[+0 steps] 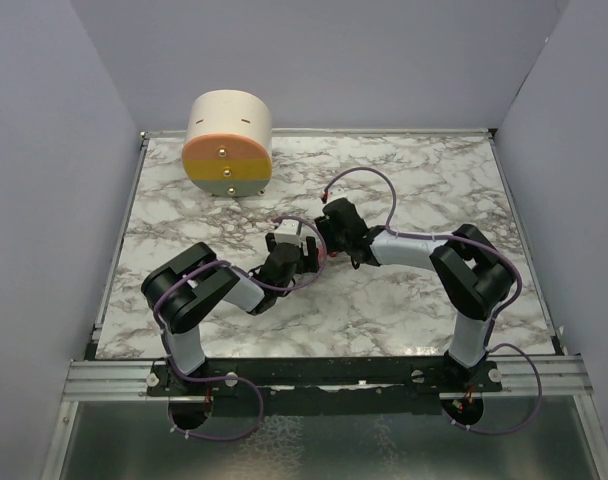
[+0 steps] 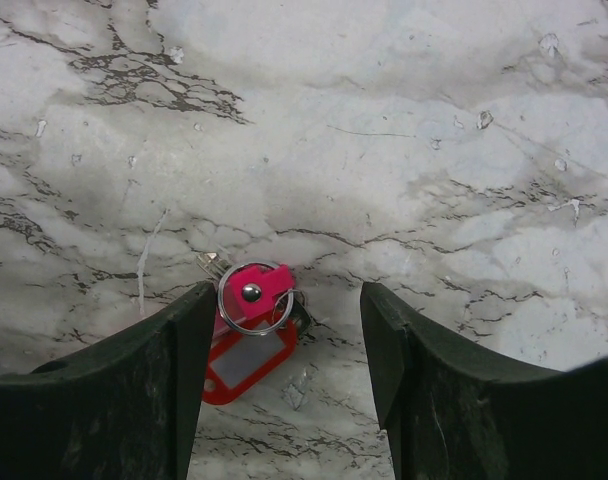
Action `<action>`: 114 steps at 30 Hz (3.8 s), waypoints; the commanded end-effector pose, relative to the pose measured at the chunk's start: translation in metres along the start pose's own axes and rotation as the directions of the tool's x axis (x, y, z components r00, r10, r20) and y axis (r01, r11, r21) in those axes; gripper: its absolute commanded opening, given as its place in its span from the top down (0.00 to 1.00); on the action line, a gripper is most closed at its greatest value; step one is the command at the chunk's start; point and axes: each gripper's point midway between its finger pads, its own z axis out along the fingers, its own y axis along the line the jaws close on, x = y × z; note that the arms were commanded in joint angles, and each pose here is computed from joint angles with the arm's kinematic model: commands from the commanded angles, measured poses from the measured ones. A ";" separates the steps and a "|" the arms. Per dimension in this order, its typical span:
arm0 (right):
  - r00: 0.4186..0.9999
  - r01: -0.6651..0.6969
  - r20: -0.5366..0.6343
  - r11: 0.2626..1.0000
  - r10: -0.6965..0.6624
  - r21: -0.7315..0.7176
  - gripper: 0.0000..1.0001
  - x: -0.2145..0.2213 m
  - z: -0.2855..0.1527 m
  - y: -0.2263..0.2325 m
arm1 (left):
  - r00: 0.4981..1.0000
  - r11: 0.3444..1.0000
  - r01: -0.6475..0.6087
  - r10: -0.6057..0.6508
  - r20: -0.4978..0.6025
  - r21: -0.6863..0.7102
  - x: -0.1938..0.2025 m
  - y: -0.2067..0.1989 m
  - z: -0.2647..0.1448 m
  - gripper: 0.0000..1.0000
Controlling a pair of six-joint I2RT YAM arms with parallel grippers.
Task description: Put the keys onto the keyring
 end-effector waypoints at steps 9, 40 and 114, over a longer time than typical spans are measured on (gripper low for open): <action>0.996 -0.088 0.034 0.984 0.083 0.155 0.40 -0.015 -0.009 -0.034 | 0.989 0.999 -0.020 0.016 -0.145 -0.026 0.043 0.016 -0.005 0.24; 0.984 -0.154 0.108 0.979 0.140 0.137 0.44 -0.030 -0.044 -0.086 | 0.996 0.999 0.025 -0.029 -0.089 -0.048 0.021 0.024 -0.017 0.24; 0.827 -0.166 0.497 0.959 0.262 -0.231 0.99 -0.167 -0.204 0.009 | 0.969 0.977 0.208 -0.198 0.144 -0.051 -0.077 0.063 -0.098 0.24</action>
